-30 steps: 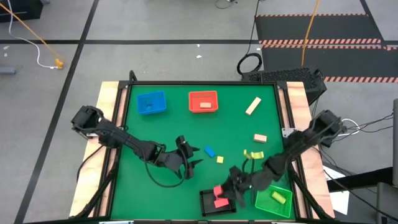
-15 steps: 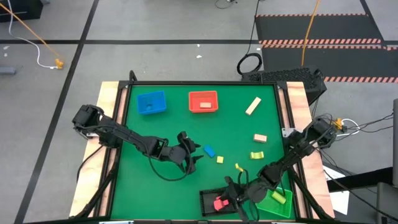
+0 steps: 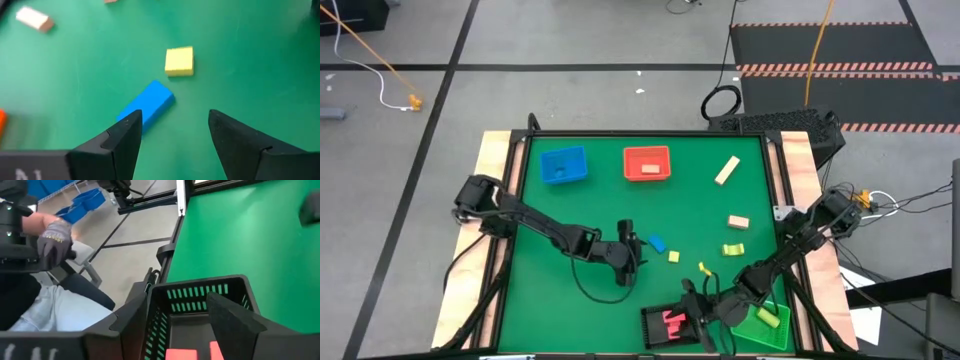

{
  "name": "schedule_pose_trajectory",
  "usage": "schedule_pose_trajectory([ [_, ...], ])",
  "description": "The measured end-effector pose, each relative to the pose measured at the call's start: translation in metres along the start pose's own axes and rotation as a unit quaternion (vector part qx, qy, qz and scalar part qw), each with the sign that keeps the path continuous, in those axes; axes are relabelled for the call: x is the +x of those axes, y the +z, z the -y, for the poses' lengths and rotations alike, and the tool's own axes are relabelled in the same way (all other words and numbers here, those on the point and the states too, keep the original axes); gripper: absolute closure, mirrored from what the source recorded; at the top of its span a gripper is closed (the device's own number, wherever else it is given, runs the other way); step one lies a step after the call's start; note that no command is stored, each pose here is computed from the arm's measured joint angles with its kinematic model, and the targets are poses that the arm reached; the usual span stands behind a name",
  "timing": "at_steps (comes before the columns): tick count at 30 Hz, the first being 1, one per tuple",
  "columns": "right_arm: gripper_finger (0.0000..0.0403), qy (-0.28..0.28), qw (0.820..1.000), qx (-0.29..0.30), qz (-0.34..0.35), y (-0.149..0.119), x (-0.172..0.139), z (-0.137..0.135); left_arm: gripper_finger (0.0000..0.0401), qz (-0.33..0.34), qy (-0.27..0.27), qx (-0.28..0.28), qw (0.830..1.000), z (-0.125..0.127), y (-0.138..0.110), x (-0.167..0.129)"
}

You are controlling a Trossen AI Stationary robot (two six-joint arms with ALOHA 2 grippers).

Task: Sort & place blocks by color
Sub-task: Put the blue block into the blue bin

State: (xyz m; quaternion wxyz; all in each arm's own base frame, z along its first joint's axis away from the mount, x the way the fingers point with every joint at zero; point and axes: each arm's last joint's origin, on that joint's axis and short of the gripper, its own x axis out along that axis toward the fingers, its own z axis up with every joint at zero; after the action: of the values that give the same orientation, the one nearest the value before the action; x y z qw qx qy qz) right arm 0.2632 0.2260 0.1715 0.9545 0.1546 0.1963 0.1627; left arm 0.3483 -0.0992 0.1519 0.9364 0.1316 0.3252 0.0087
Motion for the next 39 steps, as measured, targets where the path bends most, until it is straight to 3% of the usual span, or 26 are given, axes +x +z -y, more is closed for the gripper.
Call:
schedule_pose_trajectory([
  [3,0.0193,0.001,1.0,-0.02,0.003,0.001,-0.001,0.0,0.0174,-0.007,-0.001,0.07,0.998,-0.006,-0.005,0.008],
  [5,0.0191,0.001,1.0,-0.024,0.004,0.002,-0.001,0.0,0.0174,-0.012,-0.019,0.082,0.996,-0.013,-0.007,0.012],
  [14,0.0192,0.001,1.0,-0.02,0.003,0.002,-0.001,0.0,0.0174,0.008,-0.078,0.044,0.996,-0.053,-0.009,0.022],
  [23,0.0192,0.002,1.0,-0.02,0.003,0.002,-0.001,0.0,0.0174,0.047,-0.136,0.053,0.988,-0.068,-0.007,0.025],
  [39,0.0193,0.002,1.0,-0.02,0.003,0.001,-0.001,0.0,0.0173,0.076,-0.144,0.04,0.986,-0.087,-0.009,0.031],
])
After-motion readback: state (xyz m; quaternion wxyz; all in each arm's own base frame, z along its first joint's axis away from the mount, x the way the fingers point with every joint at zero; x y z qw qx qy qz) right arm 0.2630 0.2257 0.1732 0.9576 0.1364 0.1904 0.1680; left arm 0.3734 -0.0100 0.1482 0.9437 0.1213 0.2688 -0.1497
